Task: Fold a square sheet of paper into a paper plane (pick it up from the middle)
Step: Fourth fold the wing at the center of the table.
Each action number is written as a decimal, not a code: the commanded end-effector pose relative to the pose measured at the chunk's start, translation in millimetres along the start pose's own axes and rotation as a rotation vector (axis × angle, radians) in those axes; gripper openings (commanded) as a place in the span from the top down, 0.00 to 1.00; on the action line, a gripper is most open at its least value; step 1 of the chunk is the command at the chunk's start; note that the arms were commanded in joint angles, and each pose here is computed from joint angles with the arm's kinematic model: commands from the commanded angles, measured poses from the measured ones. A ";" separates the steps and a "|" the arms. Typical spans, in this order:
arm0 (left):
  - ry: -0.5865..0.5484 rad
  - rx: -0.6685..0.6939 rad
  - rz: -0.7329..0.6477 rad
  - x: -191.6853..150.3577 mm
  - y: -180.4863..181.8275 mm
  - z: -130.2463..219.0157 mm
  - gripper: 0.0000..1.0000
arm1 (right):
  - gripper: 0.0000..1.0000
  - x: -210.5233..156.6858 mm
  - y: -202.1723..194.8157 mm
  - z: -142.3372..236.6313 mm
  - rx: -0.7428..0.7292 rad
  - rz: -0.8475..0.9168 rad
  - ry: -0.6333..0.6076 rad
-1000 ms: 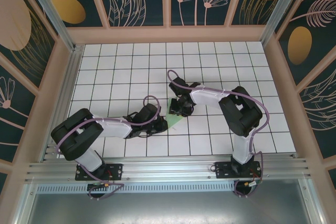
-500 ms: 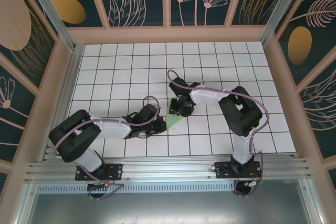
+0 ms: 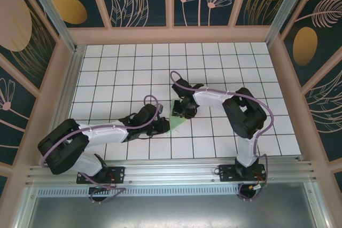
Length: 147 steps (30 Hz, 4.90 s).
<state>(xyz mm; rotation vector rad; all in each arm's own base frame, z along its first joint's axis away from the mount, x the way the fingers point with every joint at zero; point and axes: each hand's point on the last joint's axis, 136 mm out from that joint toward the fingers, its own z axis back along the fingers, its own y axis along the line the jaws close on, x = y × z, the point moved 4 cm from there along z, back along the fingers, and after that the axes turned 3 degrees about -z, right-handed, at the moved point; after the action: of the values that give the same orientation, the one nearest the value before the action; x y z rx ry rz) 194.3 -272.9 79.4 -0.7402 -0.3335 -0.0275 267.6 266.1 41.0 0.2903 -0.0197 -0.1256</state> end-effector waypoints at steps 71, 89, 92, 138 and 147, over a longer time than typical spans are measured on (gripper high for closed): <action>-0.007 0.018 0.094 8.9 5.0 -26.0 0.89 | 0.63 -20.3 -80.3 -60.8 -0.334 -0.055 0.067; 0.062 0.134 0.143 -14.6 40.0 -32.8 0.91 | 0.63 -17.2 -75.4 -58.0 -0.315 -0.054 0.059; 0.075 0.183 0.151 -20.0 50.7 -31.3 0.93 | 0.62 -6.9 -56.4 -45.3 -0.233 -0.039 0.028; 0.127 0.300 0.157 -30.9 70.1 -31.1 1.00 | 0.92 -18.6 9.4 -6.5 0.369 0.149 -0.012; 0.141 0.316 0.156 -36.2 75.8 -29.0 1.00 | 0.92 8.8 -3.7 -4.0 0.350 0.116 -0.061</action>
<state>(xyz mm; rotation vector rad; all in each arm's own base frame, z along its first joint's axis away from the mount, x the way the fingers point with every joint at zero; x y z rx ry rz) 208.1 -278.4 42.1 -0.6612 -0.2678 0.1022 252.8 278.5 46.8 0.7017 -0.0533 0.0219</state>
